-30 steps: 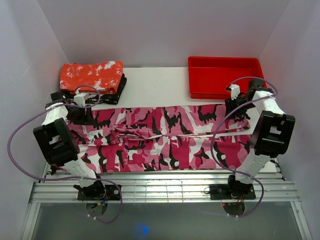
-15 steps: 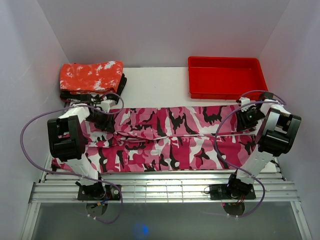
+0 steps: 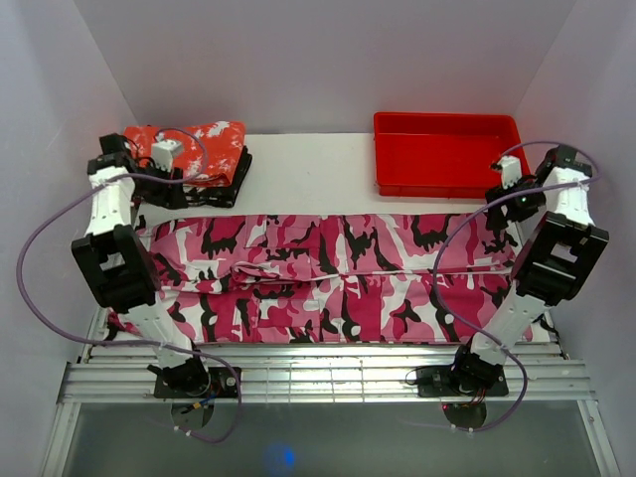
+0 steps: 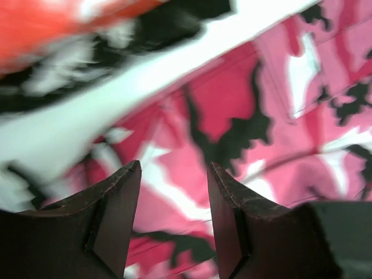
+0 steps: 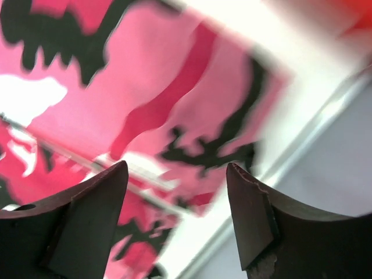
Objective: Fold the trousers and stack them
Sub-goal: Flatten the trousers out, then fold the trousers
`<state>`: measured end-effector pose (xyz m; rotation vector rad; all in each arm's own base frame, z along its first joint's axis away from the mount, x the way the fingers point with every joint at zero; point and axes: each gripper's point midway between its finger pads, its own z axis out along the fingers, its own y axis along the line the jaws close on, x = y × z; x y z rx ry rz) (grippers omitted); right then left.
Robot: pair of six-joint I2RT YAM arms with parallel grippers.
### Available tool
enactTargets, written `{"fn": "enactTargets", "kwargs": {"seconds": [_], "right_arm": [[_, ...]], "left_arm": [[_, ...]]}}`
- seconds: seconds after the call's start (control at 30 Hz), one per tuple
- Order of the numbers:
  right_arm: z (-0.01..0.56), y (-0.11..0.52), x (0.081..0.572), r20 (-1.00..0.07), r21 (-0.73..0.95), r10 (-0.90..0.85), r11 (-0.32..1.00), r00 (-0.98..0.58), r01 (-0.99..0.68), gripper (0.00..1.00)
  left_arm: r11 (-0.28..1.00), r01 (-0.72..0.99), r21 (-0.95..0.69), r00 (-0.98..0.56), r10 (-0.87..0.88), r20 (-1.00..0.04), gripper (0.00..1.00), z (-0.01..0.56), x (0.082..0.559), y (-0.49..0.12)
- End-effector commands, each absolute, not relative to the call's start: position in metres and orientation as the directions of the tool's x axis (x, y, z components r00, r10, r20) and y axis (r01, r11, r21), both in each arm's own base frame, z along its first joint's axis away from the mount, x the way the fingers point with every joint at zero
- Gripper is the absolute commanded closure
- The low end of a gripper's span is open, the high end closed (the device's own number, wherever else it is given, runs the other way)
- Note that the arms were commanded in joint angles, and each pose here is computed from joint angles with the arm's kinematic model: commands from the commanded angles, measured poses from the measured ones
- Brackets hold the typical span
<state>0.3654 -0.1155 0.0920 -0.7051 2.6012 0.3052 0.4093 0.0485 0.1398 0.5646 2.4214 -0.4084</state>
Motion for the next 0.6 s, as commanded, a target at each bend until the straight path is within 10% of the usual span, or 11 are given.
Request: {"fn": "enactTargets", "kwargs": {"seconds": [0.0, 0.57], "right_arm": [[0.117, -0.112, 0.391, -0.516, 0.095, -0.463, 0.805, -0.72, -0.585, 0.25], [0.077, -0.117, 0.454, -0.398, -0.105, -0.792, 0.54, -0.463, -0.835, 0.32]], "left_arm": [[0.822, 0.554, -0.131, -0.706, 0.381, -0.596, 0.4, 0.143, 0.413, 0.089], [0.799, 0.593, -0.1, -0.695, 0.445, -0.565, 0.42, 0.096, 0.433, 0.155]]}}
